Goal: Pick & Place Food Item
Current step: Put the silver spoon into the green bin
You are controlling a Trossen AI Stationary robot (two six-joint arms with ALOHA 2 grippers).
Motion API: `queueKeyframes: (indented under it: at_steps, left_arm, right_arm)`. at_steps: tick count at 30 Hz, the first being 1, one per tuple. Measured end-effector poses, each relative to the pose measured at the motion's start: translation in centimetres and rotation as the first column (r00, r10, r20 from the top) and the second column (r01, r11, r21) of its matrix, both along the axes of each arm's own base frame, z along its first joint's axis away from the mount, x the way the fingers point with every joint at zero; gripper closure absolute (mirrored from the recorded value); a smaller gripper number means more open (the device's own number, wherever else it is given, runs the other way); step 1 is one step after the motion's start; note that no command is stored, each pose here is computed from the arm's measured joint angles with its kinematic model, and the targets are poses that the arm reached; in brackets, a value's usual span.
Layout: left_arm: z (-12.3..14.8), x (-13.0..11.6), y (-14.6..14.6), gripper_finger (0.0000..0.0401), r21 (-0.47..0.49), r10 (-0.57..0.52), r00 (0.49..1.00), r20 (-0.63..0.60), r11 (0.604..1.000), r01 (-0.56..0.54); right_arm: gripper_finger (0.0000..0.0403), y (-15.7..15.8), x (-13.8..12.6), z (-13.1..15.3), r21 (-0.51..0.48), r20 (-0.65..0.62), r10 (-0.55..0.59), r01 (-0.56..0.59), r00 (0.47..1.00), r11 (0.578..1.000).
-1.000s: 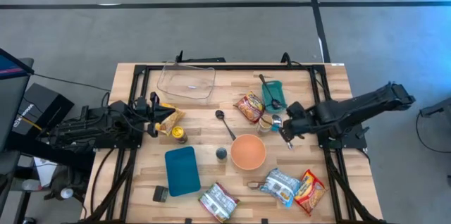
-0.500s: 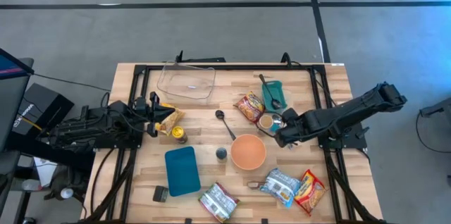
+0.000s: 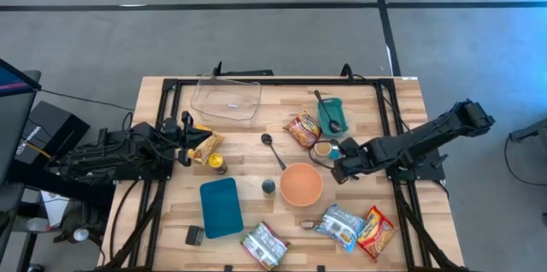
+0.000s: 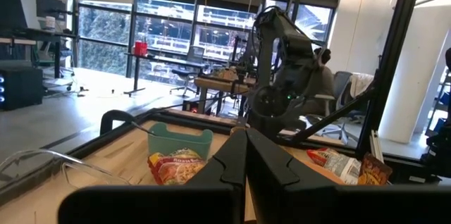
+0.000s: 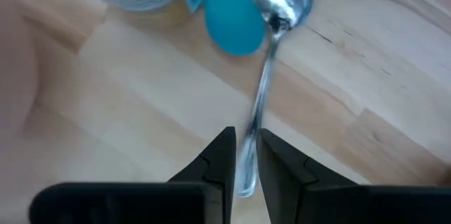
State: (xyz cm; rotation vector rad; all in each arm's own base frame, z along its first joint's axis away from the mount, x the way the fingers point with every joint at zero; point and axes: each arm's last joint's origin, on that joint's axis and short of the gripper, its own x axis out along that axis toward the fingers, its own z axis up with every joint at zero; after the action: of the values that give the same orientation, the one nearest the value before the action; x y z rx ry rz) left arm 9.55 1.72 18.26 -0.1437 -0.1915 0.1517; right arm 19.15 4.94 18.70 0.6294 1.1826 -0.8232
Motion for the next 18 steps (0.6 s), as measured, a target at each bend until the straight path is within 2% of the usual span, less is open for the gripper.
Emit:
queueKeyframes:
  at_steps: [4, 18]
  left_arm:
    - [0.0, 0.0, 0.0, 0.04, 0.0, 0.0, 1.0, -0.002, 1.0, 0.0]
    - [0.0, 0.1, 0.0, 0.04, -0.001, 0.0, 1.0, -0.005, 1.0, 0.0]
  right_arm:
    - [0.035, -0.6, -0.2, -0.6, -0.004, -0.013, -0.026, 0.026, 1.0, 1.0]
    - [0.035, -3.1, 0.2, -2.1, 0.01, 0.005, -0.005, 0.005, 1.0, 1.0]
